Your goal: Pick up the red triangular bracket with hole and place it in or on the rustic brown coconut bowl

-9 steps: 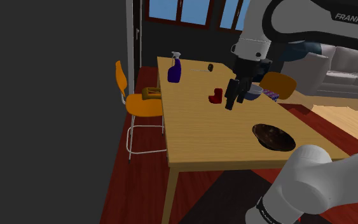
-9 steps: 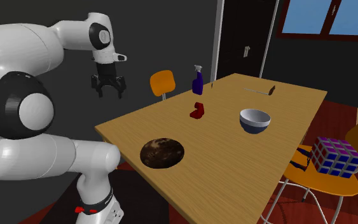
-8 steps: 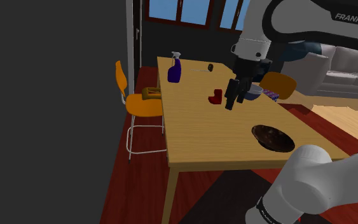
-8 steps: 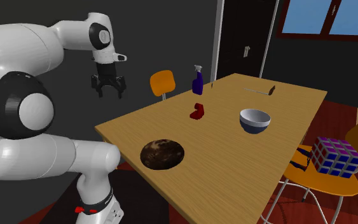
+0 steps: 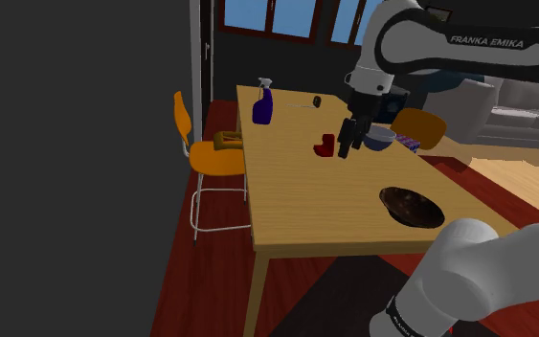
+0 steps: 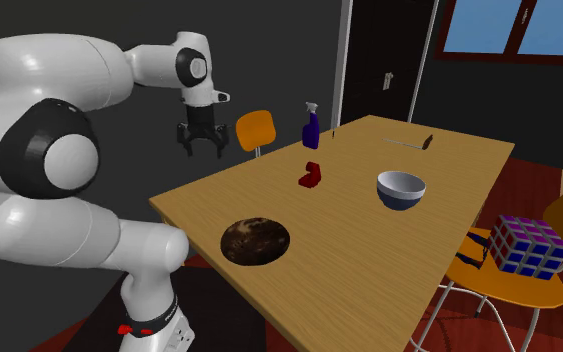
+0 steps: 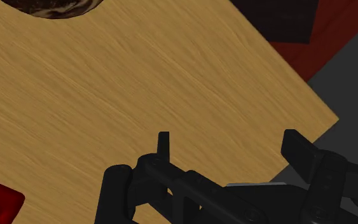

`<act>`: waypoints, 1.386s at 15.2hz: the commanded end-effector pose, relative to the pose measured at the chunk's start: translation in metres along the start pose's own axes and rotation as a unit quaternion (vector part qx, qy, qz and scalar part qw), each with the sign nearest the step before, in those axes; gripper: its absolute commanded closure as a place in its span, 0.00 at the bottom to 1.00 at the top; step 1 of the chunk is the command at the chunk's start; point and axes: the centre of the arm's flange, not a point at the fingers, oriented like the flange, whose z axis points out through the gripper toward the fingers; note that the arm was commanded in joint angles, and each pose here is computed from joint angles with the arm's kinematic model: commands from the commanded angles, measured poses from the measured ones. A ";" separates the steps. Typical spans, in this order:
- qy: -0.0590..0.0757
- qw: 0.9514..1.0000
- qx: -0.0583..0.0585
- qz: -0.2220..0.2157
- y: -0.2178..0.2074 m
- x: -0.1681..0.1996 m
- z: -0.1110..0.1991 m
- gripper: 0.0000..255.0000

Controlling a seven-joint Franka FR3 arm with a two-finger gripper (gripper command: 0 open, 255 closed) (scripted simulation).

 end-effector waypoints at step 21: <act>0.022 0.998 -0.016 -0.061 0.243 0.134 0.061 0.00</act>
